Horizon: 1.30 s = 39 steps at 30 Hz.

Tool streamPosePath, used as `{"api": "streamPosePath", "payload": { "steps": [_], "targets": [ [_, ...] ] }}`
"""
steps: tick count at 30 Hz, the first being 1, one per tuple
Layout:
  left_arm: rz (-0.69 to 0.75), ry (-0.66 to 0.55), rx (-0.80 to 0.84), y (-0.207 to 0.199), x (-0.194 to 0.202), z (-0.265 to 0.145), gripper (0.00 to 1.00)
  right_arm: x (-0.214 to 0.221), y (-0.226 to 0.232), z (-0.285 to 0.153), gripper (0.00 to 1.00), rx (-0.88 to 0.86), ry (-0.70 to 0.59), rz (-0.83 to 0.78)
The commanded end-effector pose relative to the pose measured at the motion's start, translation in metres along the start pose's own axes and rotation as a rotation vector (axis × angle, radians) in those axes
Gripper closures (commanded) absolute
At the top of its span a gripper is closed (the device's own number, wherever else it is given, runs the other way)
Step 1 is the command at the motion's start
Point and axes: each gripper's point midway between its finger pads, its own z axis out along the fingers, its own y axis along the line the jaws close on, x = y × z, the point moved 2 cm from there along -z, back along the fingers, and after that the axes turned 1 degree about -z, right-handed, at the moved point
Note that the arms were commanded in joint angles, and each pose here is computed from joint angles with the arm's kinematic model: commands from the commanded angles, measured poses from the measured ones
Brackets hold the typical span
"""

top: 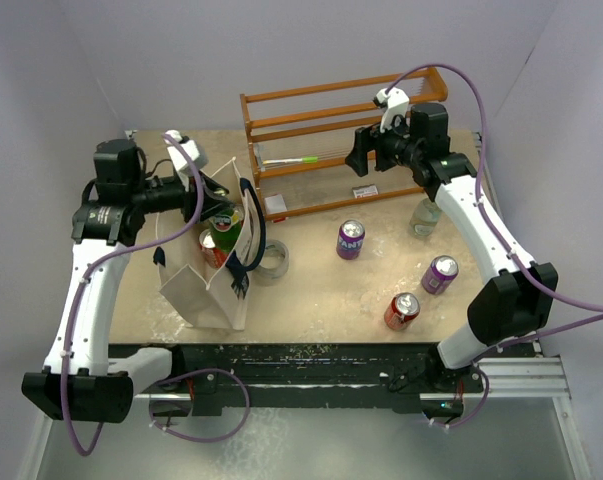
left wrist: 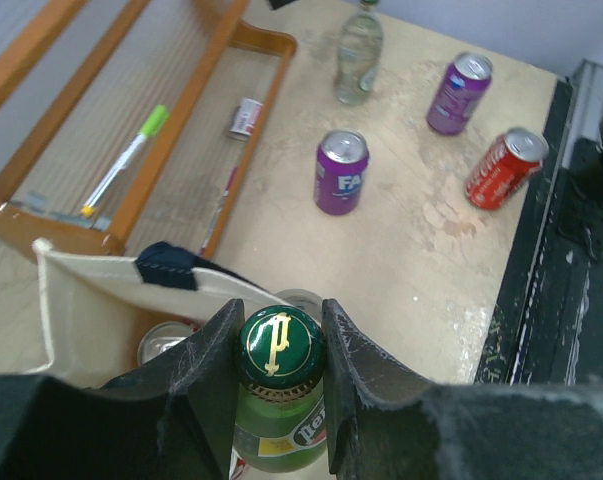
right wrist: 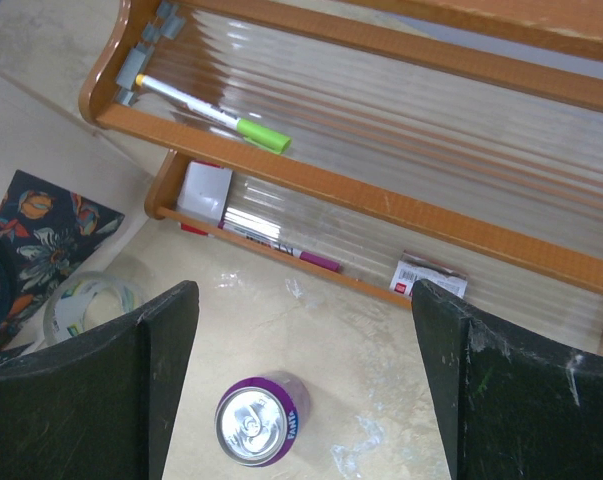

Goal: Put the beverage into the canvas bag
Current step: Place the drink in the canvas bag.

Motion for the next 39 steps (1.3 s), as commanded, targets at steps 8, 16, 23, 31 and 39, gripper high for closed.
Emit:
{"api": "streamPosePath", "payload": {
  "steps": [8, 16, 23, 31, 39],
  "targets": [
    [0.283, -0.014, 0.172, -0.004, -0.002, 0.021, 1.0, -0.007, 0.001, 0.007, 0.1, 0.01, -0.018, -0.045],
    [0.282, 0.003, 0.218, 0.013, 0.023, 0.04, 1.0, -0.01, -0.005, 0.015, 0.08, 0.023, -0.026, -0.069],
    [0.28, 0.013, 0.237, 0.022, 0.034, 0.048, 1.0, -0.009, -0.01, 0.023, 0.08, 0.038, -0.019, -0.077],
    [0.323, 0.08, 0.239, 0.036, 0.065, 0.056, 1.0, -0.013, -0.013, 0.026, 0.07, 0.045, -0.018, -0.087],
    [0.31, 0.11, 0.297, 0.038, 0.09, 0.062, 1.0, -0.006, -0.014, 0.019, 0.07, 0.063, 0.002, -0.09]
  ]
}}
